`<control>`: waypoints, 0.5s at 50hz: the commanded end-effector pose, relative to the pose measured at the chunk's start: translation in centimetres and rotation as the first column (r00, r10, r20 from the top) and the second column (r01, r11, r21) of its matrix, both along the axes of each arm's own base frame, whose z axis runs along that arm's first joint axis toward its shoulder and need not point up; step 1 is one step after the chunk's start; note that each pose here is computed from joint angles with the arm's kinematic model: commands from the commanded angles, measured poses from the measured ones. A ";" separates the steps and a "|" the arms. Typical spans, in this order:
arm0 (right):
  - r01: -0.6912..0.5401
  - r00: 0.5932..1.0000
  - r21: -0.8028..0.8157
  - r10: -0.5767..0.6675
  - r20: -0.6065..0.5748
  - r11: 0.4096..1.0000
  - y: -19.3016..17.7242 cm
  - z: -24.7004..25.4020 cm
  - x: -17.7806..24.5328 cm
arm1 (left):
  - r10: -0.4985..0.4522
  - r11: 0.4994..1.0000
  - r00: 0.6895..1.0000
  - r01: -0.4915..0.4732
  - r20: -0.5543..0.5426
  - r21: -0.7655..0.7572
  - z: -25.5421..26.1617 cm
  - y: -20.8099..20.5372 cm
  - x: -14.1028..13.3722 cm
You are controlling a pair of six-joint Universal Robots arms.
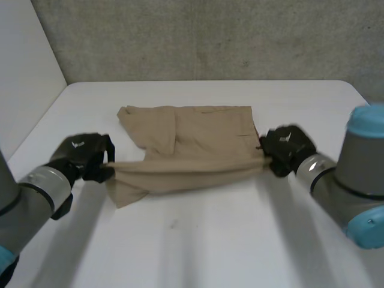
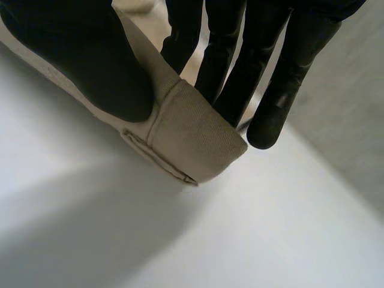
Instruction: Fold the shorts.
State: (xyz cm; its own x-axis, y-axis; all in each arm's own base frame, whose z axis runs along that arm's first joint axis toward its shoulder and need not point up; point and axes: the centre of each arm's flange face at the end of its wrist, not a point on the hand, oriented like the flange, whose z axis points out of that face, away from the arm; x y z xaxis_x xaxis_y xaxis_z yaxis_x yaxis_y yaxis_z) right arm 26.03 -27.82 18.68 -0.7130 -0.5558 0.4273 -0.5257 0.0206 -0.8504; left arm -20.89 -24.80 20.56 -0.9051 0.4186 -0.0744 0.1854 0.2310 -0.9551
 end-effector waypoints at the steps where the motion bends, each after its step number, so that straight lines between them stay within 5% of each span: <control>1: -0.013 1.000 -0.229 0.011 -0.013 0.973 2.5 12.0 -1.1 | -0.011 0.952 0.997 -0.011 -0.073 -0.305 12.1 3.6 0.7; 8: -0.026 0.999 -0.217 0.015 -0.051 0.976 2.9 14.2 -1.1 | -0.008 0.943 0.998 -0.014 -0.066 -0.332 14.1 4.8 1.0; 16: -0.028 0.980 -0.059 0.016 -0.198 0.998 -0.4 7.6 0.1 | -0.013 0.998 0.987 0.023 0.159 -0.064 4.9 0.1 -1.4; 25: 0.008 0.968 0.016 -0.004 -0.250 1.000 -3.5 2.1 1.4 | 0.079 0.997 0.937 -0.080 0.340 -0.010 -1.5 -6.3 -4.1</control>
